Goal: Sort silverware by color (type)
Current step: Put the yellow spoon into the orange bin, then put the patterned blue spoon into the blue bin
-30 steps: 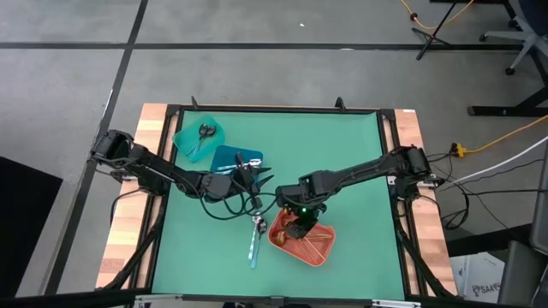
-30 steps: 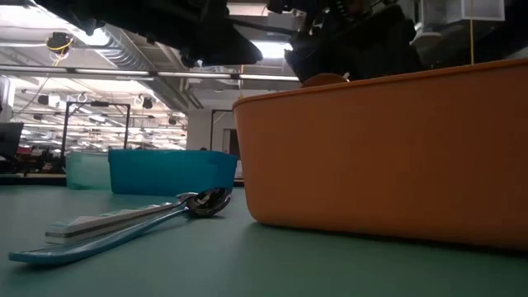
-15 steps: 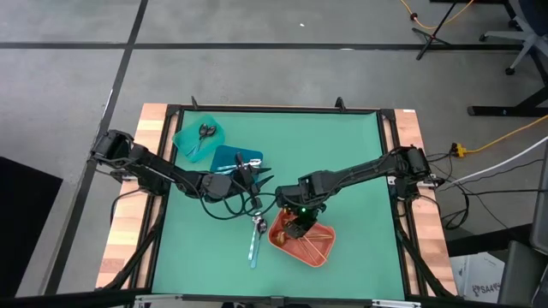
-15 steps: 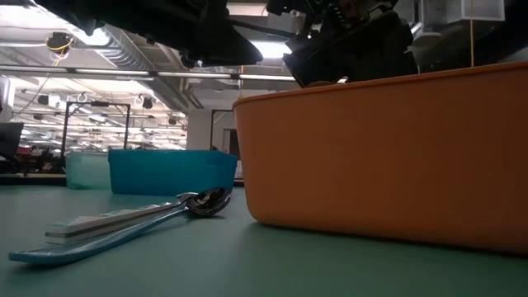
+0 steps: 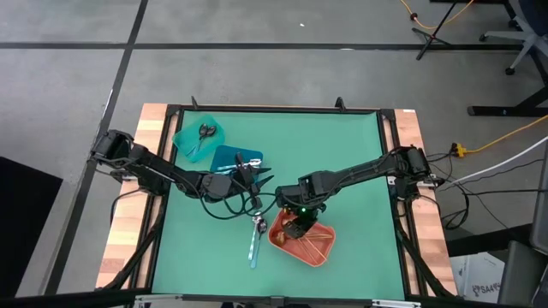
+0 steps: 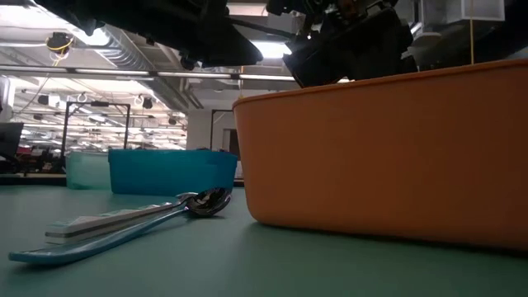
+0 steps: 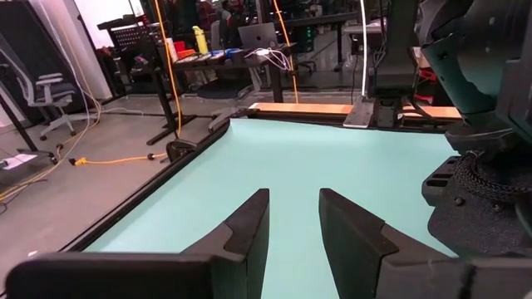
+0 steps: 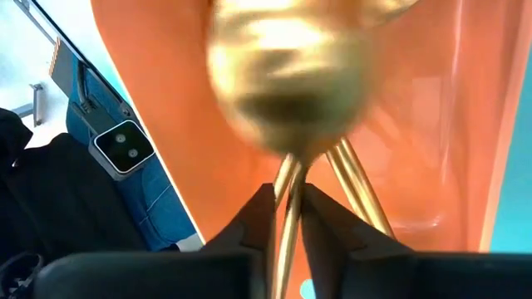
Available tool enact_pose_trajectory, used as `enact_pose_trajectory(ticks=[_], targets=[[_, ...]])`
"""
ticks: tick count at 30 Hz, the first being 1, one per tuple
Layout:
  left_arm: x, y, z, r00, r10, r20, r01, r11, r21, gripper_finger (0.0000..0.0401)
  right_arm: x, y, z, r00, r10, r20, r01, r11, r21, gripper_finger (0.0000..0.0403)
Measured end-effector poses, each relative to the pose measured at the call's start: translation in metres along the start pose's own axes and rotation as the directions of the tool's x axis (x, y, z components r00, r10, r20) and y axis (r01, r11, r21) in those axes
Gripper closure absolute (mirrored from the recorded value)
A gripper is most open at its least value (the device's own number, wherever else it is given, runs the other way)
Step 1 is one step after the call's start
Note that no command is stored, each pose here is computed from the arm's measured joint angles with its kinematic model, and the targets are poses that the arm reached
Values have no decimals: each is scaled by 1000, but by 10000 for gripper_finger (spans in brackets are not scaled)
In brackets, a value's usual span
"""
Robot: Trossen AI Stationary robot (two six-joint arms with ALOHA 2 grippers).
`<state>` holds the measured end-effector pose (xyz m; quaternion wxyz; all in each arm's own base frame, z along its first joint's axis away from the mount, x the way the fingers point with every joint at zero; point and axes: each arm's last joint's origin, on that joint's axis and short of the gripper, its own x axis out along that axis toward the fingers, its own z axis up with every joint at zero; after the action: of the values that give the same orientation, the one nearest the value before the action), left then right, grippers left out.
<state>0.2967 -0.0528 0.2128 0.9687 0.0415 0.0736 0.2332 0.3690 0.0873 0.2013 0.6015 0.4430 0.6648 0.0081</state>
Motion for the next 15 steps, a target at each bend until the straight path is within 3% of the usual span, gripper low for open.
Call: enact_pose_trajectory(ticks=[7, 15], targets=[[0, 0, 0, 1000, 0, 0, 0, 1000, 0, 300, 0, 0, 0, 1000, 0, 0, 0, 1000, -2, 303], [0, 0, 0, 1000, 0, 0, 0, 1000, 0, 300, 0, 0, 0, 1000, -5, -4, 5, 1000, 1, 304]])
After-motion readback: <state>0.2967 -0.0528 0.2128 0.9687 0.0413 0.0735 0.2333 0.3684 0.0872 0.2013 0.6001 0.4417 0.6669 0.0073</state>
